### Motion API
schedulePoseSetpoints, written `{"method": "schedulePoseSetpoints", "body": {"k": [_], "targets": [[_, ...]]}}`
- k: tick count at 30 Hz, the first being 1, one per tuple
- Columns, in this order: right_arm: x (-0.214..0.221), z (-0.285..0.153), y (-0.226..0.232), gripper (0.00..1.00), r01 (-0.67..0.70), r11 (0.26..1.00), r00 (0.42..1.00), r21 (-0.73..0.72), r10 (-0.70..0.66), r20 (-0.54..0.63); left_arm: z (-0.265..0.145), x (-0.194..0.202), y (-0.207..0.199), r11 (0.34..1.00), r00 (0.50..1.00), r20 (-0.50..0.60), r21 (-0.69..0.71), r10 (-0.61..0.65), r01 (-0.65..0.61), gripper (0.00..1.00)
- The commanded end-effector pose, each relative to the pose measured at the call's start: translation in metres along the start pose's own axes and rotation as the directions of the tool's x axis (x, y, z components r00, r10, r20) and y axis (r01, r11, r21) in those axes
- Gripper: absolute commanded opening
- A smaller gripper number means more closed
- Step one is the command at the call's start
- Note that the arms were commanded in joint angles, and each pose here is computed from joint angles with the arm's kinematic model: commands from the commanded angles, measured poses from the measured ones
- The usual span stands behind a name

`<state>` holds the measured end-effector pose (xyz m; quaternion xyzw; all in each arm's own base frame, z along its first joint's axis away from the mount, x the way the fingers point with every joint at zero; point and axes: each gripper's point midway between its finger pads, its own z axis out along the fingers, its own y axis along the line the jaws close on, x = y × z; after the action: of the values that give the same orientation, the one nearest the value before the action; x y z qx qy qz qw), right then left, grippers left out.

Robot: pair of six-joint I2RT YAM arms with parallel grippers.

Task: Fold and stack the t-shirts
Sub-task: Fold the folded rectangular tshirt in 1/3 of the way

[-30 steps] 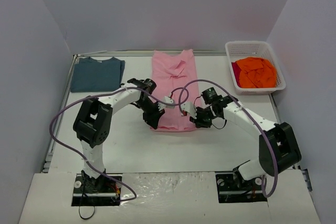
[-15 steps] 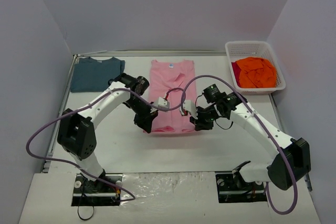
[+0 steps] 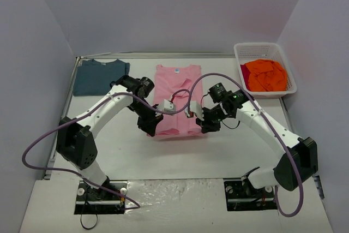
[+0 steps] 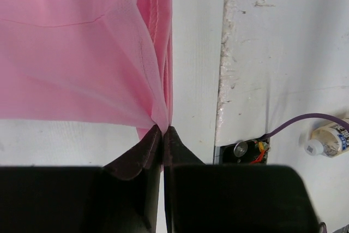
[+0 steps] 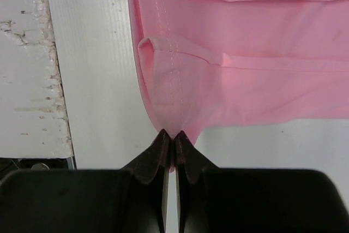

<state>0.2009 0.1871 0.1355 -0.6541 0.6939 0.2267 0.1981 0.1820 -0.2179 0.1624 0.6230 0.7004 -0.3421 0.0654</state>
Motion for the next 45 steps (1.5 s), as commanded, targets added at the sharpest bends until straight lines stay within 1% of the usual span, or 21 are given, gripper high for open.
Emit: {"method": "schedulePoseSetpoints", "body": {"k": [1,9,15,22,35,38,45], "targets": [[0.001,-0.006,-0.013,0.00,-0.007,1.000,0.999,0.018,0.007,-0.034,-0.016,-0.012,0.012,0.996,1.000,-0.005,-0.087,0.024,-0.025,0.03],[0.001,-0.011,-0.046,0.00,-0.011,0.998,0.999,0.054,0.013,-0.036,-0.031,-0.027,0.041,0.987,1.000,-0.011,-0.159,0.023,-0.025,0.02],[0.004,-0.013,-0.069,0.00,-0.022,0.997,0.999,0.067,0.024,-0.033,-0.035,-0.028,0.060,0.981,0.999,-0.037,-0.191,0.017,-0.024,0.02],[0.006,-0.012,-0.101,0.00,-0.032,0.997,0.999,0.074,0.034,-0.024,-0.045,-0.036,0.092,0.973,0.999,-0.043,-0.231,0.014,-0.023,0.02],[0.020,0.009,-0.163,0.00,-0.058,0.996,0.998,0.063,0.060,-0.034,-0.049,-0.035,0.145,0.977,0.998,-0.066,-0.211,-0.007,-0.007,0.02],[0.022,0.010,-0.173,0.00,-0.061,0.996,0.997,0.068,0.064,-0.035,-0.052,-0.037,0.153,0.976,0.998,-0.059,-0.219,0.002,-0.014,0.02],[0.034,0.024,-0.191,0.00,-0.079,0.996,0.995,0.052,0.081,-0.050,-0.043,-0.031,0.174,0.980,0.997,-0.074,-0.201,-0.011,-0.004,0.02]]}}
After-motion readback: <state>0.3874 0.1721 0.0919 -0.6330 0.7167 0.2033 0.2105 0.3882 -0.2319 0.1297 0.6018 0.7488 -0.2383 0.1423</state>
